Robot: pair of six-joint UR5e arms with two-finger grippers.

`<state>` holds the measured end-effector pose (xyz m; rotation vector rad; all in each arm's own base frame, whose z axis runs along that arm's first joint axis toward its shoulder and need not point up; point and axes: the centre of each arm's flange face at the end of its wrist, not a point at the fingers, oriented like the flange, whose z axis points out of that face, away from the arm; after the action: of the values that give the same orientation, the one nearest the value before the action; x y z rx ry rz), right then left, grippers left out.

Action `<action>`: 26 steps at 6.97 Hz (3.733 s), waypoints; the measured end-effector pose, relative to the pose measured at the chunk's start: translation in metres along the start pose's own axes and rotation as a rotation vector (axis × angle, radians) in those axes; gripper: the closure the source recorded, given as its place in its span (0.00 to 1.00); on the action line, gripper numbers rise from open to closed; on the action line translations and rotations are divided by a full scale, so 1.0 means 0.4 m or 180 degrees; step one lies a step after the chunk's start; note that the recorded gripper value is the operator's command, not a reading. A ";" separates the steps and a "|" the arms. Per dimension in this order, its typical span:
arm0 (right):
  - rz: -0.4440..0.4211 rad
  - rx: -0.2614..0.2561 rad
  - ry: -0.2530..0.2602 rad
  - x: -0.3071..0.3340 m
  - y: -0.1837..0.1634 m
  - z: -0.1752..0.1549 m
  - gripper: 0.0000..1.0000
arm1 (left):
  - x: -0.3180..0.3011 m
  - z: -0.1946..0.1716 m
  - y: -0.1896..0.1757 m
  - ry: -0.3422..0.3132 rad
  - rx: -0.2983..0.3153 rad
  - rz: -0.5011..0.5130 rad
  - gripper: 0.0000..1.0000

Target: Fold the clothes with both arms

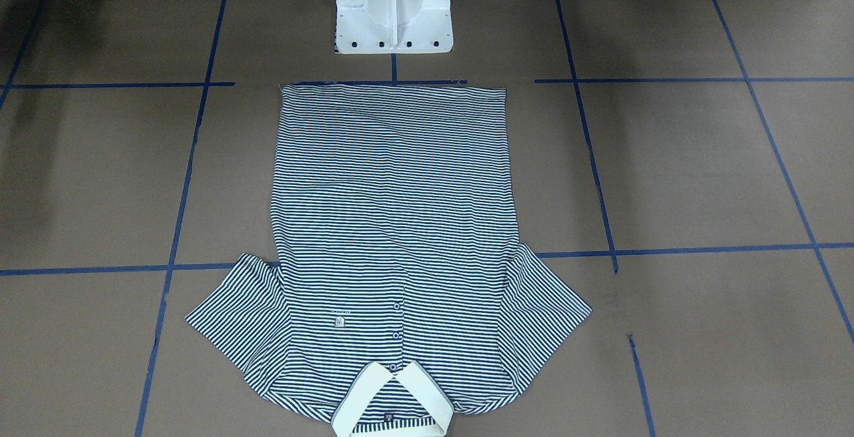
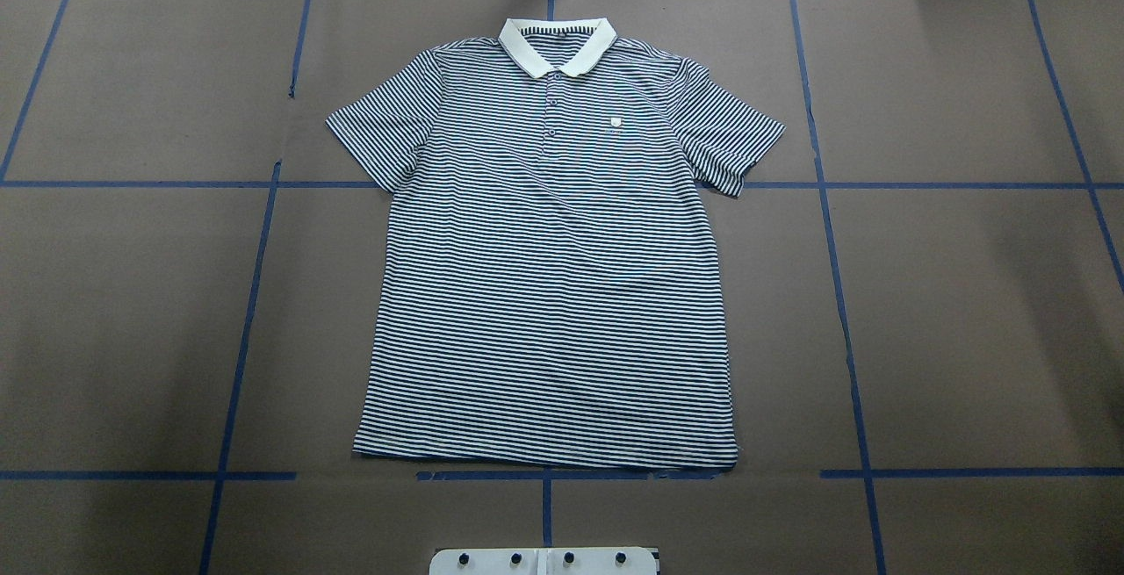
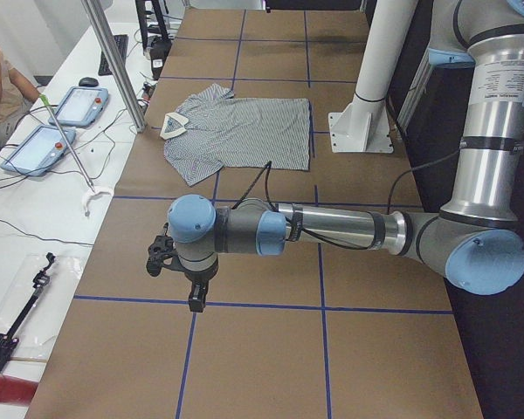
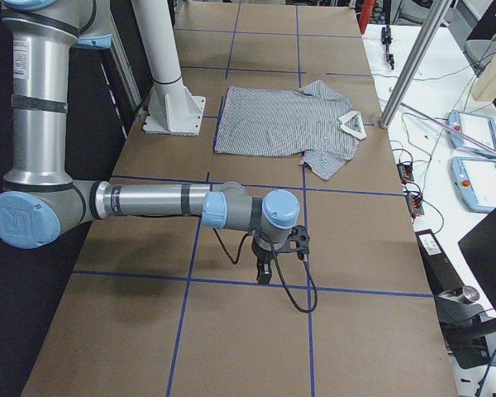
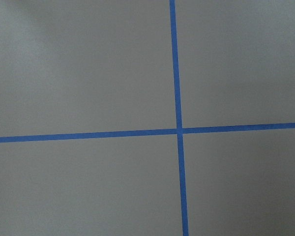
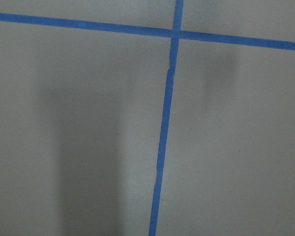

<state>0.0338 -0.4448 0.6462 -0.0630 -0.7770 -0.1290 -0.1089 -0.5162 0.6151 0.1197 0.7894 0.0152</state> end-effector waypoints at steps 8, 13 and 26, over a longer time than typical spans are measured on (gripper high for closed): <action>-0.0414 0.0316 -0.0043 -0.103 -0.096 -0.074 0.00 | 0.052 -0.031 0.017 -0.0018 0.0216 0.0523 0.00; -0.1077 0.0637 -0.0050 -0.272 -0.186 -0.074 0.00 | 0.191 -0.072 0.033 -0.0050 0.0741 0.1405 0.00; 0.0699 0.1000 -0.0196 -1.038 -0.652 0.297 0.29 | 0.756 0.280 -0.189 0.1300 0.0768 0.0788 0.00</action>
<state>-0.3779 -0.6520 0.4416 0.1460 -0.8387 0.2047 0.1813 -0.5849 0.4708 0.4530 1.1788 0.1838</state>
